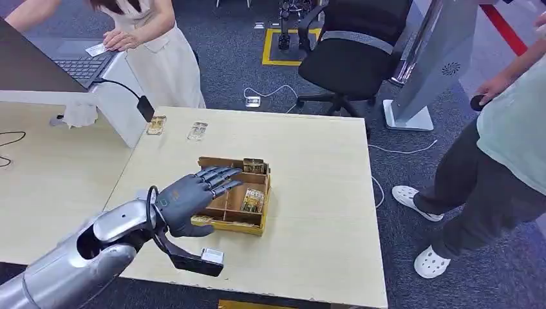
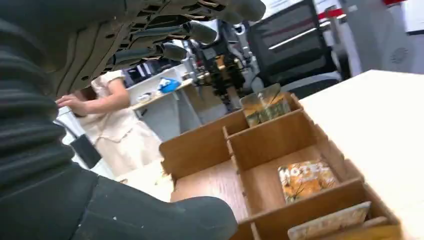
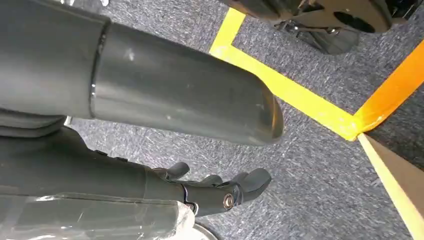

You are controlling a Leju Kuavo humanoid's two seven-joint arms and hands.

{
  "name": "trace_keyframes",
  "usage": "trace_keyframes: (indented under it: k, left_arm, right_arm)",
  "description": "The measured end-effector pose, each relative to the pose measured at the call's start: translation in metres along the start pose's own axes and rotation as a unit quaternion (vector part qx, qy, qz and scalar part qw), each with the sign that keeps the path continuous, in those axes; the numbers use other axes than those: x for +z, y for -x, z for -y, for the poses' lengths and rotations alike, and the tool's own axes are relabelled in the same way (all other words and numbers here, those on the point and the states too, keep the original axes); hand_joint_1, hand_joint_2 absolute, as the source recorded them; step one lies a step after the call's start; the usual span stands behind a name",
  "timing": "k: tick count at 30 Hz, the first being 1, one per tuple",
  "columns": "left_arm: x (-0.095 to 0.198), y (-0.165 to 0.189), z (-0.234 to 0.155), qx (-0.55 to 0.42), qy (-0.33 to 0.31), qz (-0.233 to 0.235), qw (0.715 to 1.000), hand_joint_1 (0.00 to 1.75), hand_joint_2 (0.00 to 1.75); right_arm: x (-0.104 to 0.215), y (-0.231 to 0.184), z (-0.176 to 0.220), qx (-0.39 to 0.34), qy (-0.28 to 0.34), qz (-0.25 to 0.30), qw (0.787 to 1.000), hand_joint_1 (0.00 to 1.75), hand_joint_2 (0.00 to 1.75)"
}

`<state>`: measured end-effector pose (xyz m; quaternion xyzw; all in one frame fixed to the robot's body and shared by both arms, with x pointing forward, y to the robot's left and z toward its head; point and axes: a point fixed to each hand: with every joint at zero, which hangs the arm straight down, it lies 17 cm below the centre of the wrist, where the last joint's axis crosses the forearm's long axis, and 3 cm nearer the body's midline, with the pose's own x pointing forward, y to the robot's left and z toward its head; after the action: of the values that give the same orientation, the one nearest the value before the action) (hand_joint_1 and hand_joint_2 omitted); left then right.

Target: Pass the card to the sensor for recognition and then transmit it.

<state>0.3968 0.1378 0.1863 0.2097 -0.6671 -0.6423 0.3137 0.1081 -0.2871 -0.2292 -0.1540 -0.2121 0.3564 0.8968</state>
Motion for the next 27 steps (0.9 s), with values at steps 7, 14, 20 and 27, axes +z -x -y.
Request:
trace_keyframes:
  k: [7,14,20,27]
  left_arm:
    - [0.007,0.009,0.029,-0.043,-0.017,-0.080,0.996,0.00,1.75]
    - [0.019,0.030,0.065,-0.042,-0.005,-0.139,0.989,0.00,1.75]
    - [0.028,0.041,0.085,-0.032,0.012,-0.164,0.986,0.00,1.75]
    - [0.031,0.049,0.095,-0.024,0.018,-0.182,0.983,0.00,1.75]
  right_arm:
    - [0.004,0.000,-0.003,-0.006,0.002,-0.014,1.000,0.00,0.00]
    - [0.008,-0.005,-0.005,-0.007,0.001,-0.018,1.000,0.00,0.00]
    - [0.009,-0.008,-0.005,-0.007,0.001,-0.016,1.000,0.00,0.00]
    - [0.010,-0.010,-0.004,-0.009,0.003,-0.014,1.000,0.00,0.00]
